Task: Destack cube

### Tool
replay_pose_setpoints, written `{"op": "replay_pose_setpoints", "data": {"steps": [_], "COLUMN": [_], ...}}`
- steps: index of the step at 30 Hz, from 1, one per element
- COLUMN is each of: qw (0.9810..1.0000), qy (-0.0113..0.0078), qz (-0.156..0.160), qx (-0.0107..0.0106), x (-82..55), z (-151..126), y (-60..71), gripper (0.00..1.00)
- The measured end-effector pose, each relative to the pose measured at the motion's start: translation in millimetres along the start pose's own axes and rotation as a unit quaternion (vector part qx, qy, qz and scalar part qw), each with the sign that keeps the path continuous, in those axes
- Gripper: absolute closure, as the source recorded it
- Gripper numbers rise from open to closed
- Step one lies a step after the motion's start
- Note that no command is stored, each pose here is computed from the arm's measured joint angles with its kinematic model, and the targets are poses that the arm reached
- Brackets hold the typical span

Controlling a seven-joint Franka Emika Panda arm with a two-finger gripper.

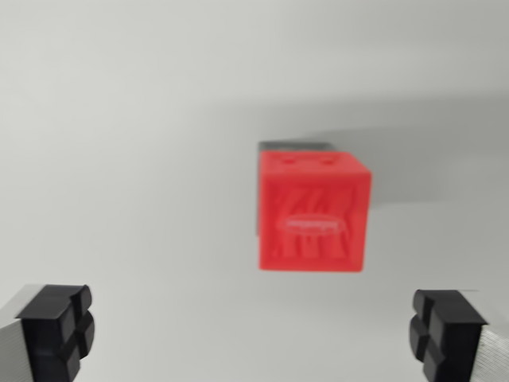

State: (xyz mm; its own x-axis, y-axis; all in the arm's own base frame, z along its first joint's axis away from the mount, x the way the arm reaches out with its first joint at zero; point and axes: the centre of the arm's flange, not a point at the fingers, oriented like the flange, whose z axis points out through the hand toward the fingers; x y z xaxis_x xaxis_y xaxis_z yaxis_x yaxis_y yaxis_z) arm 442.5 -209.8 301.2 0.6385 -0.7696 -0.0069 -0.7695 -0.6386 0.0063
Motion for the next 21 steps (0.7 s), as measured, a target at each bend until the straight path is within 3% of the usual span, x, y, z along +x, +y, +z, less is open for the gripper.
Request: {"op": "replay_pose_setpoints", "data": {"steps": [9, 12, 17, 21], "qw": [1.0, 1.0, 1.0, 1.0], "qy": [0.0026, 0.0028, 0.0007, 0.0012], "qz": [0.004, 0.003, 0.002, 0.002], "qx": [0.0015, 0.0019, 0.0, 0.0003], "x": [10.1, 10.4, 10.3, 10.4], "z": [17, 30, 53, 69], "y": [30.1, 30.0, 28.7, 28.5], "gripper": [0.0, 0.0, 0.0, 0.0]}}
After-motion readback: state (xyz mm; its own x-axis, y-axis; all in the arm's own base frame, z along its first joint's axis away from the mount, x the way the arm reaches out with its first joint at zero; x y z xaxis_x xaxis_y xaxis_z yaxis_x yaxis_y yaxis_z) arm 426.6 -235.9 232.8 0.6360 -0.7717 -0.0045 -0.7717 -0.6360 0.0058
